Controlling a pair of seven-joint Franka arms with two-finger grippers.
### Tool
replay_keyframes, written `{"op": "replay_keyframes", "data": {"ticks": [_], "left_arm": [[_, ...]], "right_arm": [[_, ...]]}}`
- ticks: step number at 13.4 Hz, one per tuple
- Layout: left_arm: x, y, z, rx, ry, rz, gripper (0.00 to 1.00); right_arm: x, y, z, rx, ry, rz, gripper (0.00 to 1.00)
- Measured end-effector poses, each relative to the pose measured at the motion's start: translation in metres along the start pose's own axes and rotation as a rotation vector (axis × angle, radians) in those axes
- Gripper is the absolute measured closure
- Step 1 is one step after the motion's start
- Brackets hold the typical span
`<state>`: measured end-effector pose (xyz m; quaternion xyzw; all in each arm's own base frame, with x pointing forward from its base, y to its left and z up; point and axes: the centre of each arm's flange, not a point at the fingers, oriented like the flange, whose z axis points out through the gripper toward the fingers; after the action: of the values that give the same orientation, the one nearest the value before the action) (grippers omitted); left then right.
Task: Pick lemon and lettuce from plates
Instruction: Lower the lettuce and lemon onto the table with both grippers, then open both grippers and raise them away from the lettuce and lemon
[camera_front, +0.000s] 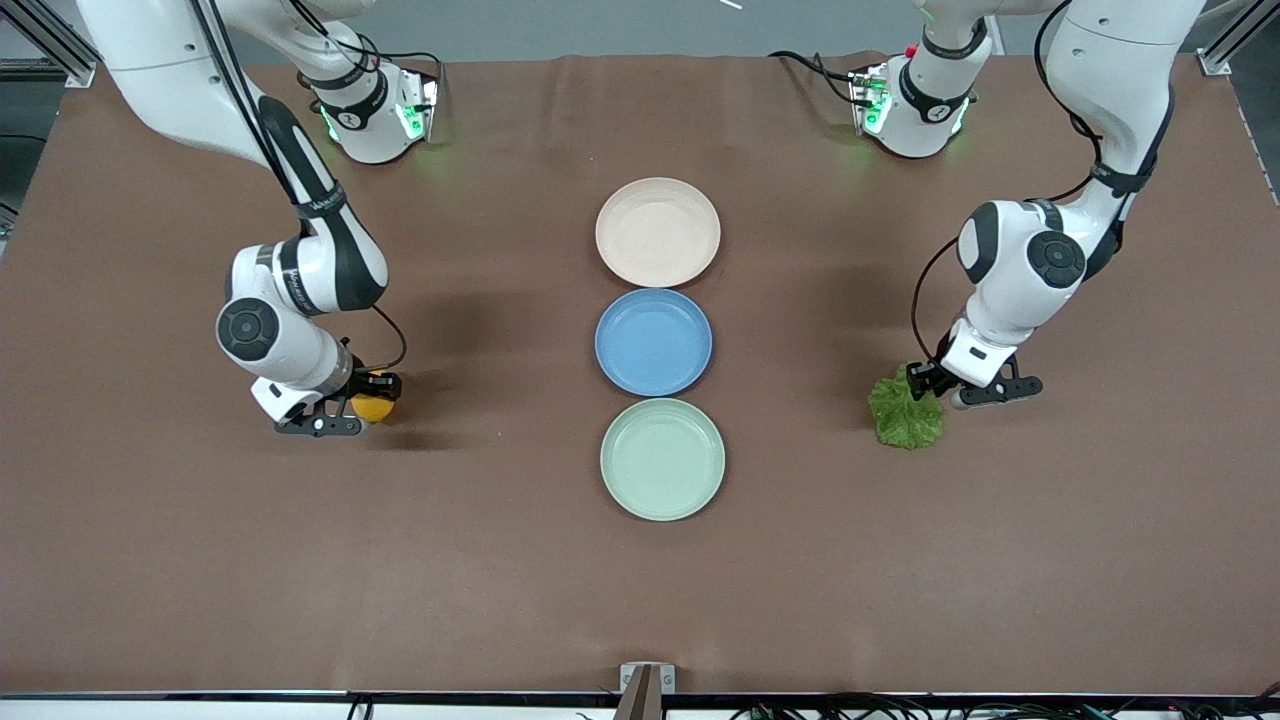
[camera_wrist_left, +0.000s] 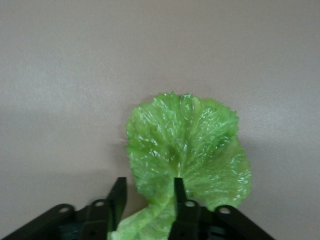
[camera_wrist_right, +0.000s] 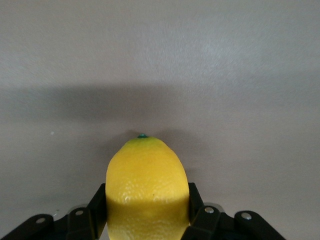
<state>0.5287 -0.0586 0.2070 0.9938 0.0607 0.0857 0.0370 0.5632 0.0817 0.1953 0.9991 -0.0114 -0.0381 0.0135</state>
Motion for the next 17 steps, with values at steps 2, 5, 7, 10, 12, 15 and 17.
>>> {"op": "replay_keyframes", "data": {"ticks": [2,5,7,10,12,15,17], "left_arm": [[0.008,-0.004,-0.012,0.000,0.016,0.063,0.26],[0.022,-0.014,-0.057,0.018,-0.033,0.067,0.00],[0.033,-0.017,-0.104,0.034,-0.122,0.069,0.00],[0.054,-0.012,-0.195,0.049,-0.211,0.068,0.00],[0.066,-0.007,-0.256,0.052,-0.222,0.070,0.00],[0.081,0.000,-0.342,0.051,-0.218,0.074,0.00],[0.087,0.003,-0.383,0.047,-0.190,0.077,0.00]], "right_arm": [[0.000,0.001,0.000,0.001,0.003,0.002,0.35],[0.001,0.004,0.000,0.001,0.004,0.006,0.35],[0.001,0.005,0.000,0.002,0.005,0.001,0.35],[0.003,0.018,0.001,0.003,0.007,-0.017,0.35],[0.005,0.028,0.001,0.005,0.007,-0.020,0.35],[0.005,0.030,0.001,0.005,0.007,-0.022,0.35],[0.005,0.030,0.001,0.005,0.008,-0.023,0.18]]}}
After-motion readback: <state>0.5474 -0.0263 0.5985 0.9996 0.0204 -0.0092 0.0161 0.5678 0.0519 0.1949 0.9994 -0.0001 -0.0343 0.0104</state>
